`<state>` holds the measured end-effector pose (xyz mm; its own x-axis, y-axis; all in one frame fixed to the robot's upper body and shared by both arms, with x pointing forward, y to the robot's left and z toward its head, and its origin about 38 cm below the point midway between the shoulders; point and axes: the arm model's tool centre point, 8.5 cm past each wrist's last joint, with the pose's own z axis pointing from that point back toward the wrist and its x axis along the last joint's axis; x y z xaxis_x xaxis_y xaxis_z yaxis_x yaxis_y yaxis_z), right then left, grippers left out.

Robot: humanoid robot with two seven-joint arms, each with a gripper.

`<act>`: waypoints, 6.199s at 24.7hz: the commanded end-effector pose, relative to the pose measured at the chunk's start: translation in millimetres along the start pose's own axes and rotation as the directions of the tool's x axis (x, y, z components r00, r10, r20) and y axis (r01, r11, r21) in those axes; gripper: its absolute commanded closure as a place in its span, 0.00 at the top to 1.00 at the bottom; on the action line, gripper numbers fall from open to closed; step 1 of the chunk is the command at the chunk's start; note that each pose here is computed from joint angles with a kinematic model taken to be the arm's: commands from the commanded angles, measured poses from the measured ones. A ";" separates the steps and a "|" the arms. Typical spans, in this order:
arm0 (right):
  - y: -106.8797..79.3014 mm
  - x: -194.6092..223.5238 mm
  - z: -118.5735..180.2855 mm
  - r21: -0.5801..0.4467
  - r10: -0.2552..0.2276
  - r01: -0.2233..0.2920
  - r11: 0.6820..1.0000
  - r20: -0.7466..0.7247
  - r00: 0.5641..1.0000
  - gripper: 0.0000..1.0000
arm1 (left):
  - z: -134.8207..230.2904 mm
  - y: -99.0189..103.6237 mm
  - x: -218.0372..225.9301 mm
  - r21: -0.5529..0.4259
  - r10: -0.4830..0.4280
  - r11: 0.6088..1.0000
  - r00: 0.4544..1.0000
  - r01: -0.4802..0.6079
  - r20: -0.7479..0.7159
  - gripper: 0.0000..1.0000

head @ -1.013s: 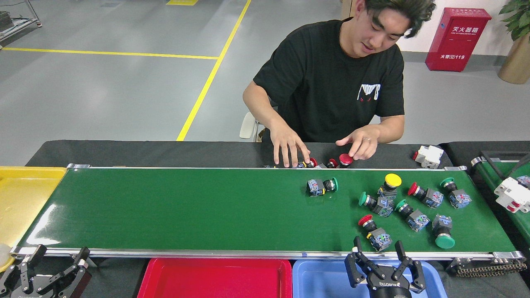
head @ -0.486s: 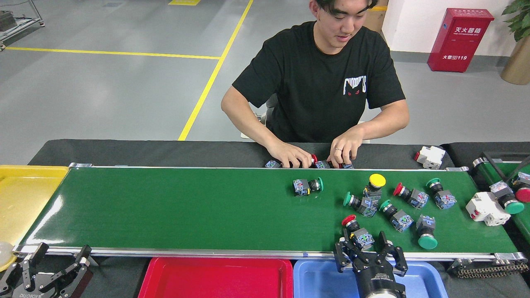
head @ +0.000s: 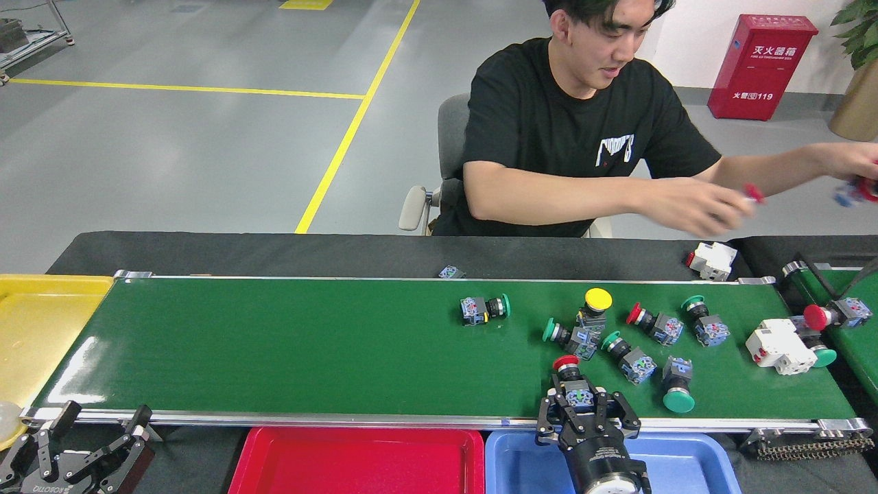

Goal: Pick switch part from conveyor to tray

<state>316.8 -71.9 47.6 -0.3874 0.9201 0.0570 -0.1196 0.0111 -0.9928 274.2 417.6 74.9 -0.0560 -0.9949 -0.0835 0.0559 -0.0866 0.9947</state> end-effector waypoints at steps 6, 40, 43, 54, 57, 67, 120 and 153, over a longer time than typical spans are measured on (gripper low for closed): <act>-4.9 92.4 15.0 -0.123 0.137 -0.103 0.987 0.313 0.940 0.99 | -16.6 14.5 11.2 0.041 -0.019 0.999 0.998 0.017 0.060 1.00; 11.2 -66.4 -23.7 -0.027 -0.066 0.060 0.998 -0.465 0.883 0.64 | -250.3 20.9 210.6 -0.111 -0.078 0.980 0.836 0.164 0.544 1.00; 12.2 -63.8 -25.9 -0.011 -0.058 0.058 0.998 -0.410 0.910 0.16 | -252.3 17.7 207.1 -0.131 -0.070 0.978 0.841 0.165 0.537 1.00; -3.4 -10.2 -20.2 -0.057 -0.047 0.041 0.998 -0.117 0.992 0.02 | -254.6 -1.0 202.9 -0.204 -0.023 0.970 0.884 0.133 0.467 0.97; -4.8 38.4 -0.8 -0.071 -0.011 0.018 0.997 0.107 0.994 0.16 | -258.7 -1.9 204.9 -0.212 -0.011 0.972 0.919 0.103 0.395 0.91; -8.2 87.2 20.8 -0.102 0.021 0.009 0.995 0.290 0.957 1.00 | -257.2 -1.9 202.6 -0.208 -0.006 0.973 0.915 0.098 0.403 0.46; -15.8 -76.0 -109.7 -0.009 -0.049 0.049 0.999 -0.316 0.948 0.99 | -21.2 -18.9 92.4 -0.066 -0.110 0.990 0.976 0.124 0.189 1.00; 15.7 -127.0 138.9 -0.032 -0.120 0.129 0.991 0.198 0.973 0.99 | -118.0 -29.5 81.5 -0.194 0.025 0.981 0.983 0.011 0.183 0.04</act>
<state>233.2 -239.2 33.3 -0.5603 0.8050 0.1952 -0.1698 0.1191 -0.9783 383.0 330.6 24.3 -0.2383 -0.9700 -0.0478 0.2748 -0.1146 0.9547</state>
